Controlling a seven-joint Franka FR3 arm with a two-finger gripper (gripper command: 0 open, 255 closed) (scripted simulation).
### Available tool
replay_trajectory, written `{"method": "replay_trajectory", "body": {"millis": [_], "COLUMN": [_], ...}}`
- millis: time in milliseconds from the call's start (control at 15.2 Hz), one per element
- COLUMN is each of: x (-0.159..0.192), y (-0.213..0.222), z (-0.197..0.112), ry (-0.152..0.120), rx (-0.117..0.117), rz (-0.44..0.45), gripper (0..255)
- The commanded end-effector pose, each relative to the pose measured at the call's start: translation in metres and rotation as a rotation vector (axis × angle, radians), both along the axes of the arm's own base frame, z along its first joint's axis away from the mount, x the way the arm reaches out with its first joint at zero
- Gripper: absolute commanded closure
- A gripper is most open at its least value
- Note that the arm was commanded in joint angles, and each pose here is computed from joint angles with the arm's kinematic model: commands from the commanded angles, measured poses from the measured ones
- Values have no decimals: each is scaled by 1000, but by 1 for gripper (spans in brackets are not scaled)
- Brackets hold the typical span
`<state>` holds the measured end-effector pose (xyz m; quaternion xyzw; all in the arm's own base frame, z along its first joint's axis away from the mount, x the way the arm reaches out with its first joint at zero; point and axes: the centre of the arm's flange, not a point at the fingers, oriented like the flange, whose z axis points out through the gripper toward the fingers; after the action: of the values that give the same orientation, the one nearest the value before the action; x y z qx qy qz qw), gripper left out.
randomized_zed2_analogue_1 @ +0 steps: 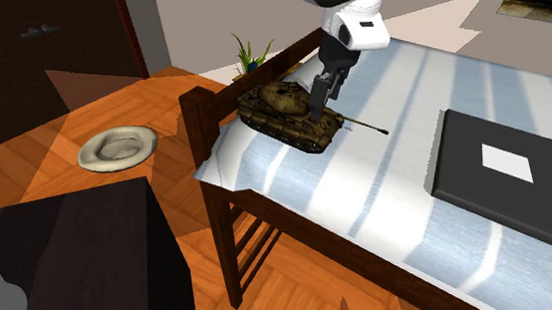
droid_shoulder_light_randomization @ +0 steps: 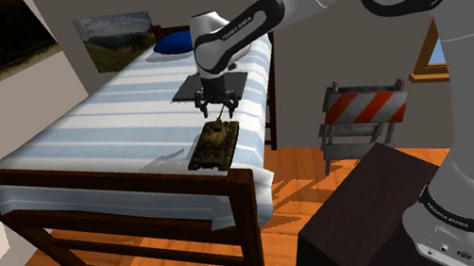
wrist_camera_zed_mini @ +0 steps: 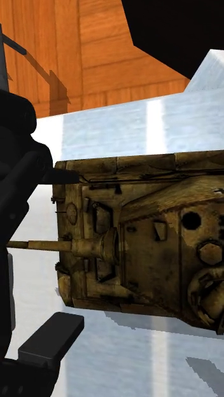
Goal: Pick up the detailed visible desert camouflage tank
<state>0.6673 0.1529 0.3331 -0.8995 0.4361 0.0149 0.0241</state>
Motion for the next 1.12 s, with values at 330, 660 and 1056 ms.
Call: {"method": "replay_trajectory", "body": {"millis": [330, 660, 1056], "x": [0, 0, -1], "y": [0, 0, 0], "z": [-3, -3, 23], "ry": [-1, -1, -1], "rx": [0, 0, 0], "rz": [0, 0, 0], "gripper": [255, 255, 255]}}
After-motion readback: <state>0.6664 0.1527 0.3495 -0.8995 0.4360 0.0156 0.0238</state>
